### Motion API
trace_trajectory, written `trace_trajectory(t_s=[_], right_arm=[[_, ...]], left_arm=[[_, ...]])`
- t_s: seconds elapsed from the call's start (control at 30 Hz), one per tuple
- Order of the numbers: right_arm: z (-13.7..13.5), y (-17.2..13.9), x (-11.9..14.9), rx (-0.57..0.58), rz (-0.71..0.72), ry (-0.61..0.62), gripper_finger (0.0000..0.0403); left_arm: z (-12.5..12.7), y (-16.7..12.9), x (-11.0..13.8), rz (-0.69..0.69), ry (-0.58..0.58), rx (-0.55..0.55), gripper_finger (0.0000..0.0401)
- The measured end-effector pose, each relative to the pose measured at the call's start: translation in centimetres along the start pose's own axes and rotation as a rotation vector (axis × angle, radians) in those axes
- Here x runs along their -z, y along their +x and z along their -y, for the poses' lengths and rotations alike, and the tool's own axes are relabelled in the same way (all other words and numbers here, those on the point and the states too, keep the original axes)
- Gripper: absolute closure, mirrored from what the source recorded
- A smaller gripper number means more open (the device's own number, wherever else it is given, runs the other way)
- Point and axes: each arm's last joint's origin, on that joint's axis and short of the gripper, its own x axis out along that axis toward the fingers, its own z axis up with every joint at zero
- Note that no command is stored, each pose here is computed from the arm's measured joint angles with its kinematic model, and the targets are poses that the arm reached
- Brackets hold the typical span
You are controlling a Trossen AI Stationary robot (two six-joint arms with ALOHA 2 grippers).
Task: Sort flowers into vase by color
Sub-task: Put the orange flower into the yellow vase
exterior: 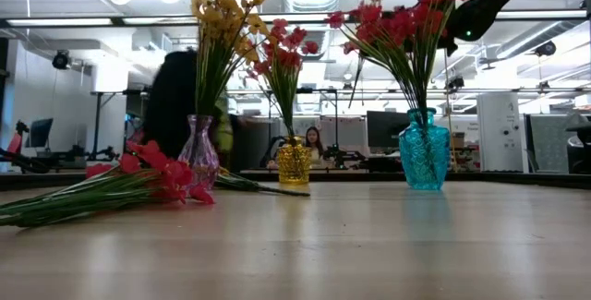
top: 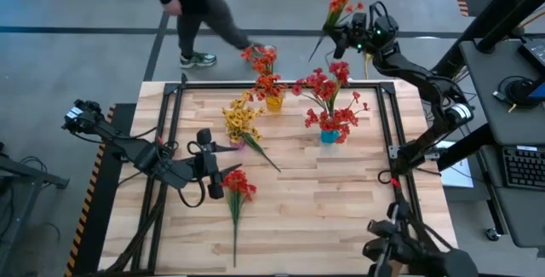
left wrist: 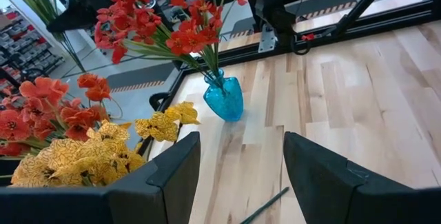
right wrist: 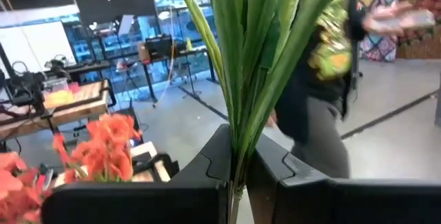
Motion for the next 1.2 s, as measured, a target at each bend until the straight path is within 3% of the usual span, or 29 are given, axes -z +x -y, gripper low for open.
trace_trajectory(t_s=[0.17, 0.33, 0.47, 0.8, 1.2], right_arm=[[0.2, -0.1, -0.7, 0.054, 0.023, -0.013, 0.0385], [0.6, -0.5, 1.4, 0.072, -0.03, -0.01, 0.0385], [0.6, -1.0, 3.6, 0.076, -0.059, -0.01, 0.0385], [-0.9, -3.4, 7.0, 0.028, 0.119, 0.013, 0.0385], [-2.3, -2.8, 6.9, -0.026, 0.166, -0.045, 0.0385]], left_arm=[[0.0, 0.0, 0.0, 0.0, 0.0, 0.0, 0.021], [0.2, 0.1, 0.6, -0.018, 0.019, 0.0, 0.021], [-0.1, 0.1, 0.4, -0.008, 0.005, -0.071, 0.021], [-0.6, -0.3, -1.9, 0.042, 0.038, -0.09, 0.021], [-0.5, -0.1, -2.2, 0.045, 0.099, -0.107, 0.021]])
